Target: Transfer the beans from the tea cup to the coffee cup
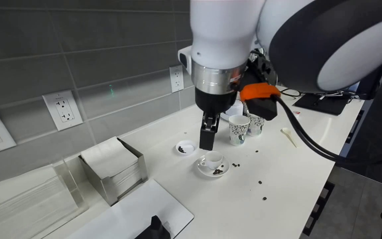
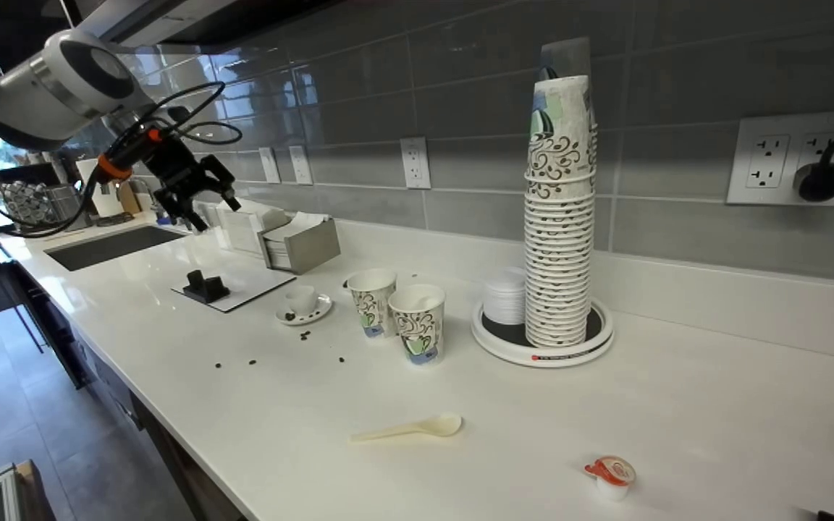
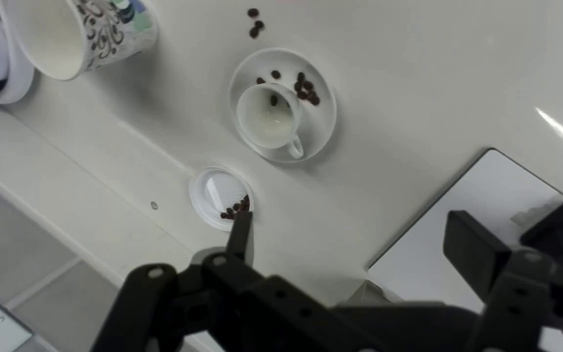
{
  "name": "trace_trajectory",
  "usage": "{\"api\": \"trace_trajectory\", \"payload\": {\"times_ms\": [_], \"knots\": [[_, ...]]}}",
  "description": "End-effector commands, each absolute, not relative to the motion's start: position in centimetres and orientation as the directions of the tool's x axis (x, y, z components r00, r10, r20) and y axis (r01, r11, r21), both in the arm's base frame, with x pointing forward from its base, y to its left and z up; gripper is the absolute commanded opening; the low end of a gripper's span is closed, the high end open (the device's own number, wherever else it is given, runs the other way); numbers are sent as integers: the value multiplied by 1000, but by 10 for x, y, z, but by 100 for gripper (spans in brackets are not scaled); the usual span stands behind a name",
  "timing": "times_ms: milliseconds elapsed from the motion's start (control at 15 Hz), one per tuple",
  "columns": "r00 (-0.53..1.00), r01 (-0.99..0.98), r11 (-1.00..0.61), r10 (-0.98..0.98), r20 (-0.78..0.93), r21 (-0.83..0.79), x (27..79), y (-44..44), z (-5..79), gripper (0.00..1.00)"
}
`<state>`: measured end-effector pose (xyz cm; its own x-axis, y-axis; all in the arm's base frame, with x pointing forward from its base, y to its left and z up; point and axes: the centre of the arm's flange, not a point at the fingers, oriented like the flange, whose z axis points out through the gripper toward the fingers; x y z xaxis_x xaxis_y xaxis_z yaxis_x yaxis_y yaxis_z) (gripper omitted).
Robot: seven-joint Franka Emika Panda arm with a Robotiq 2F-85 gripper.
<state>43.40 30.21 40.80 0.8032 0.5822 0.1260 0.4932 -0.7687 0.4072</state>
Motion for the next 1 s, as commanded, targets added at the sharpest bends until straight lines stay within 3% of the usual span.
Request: {"api": "trace_trajectory", "payload": {"times_ms": [0, 267, 333, 400, 933], "knots": [[761, 573, -647, 647, -36, 503, 486, 346, 381, 100], [718, 676, -560, 648, -255, 478, 501, 356, 330, 100], [715, 679, -550, 645, -269, 486, 507, 356, 318, 100], [742, 647, -596, 635, -215, 475, 477, 338, 329, 100], [729, 668, -578, 635, -257, 468, 494, 345, 310, 100]]}}
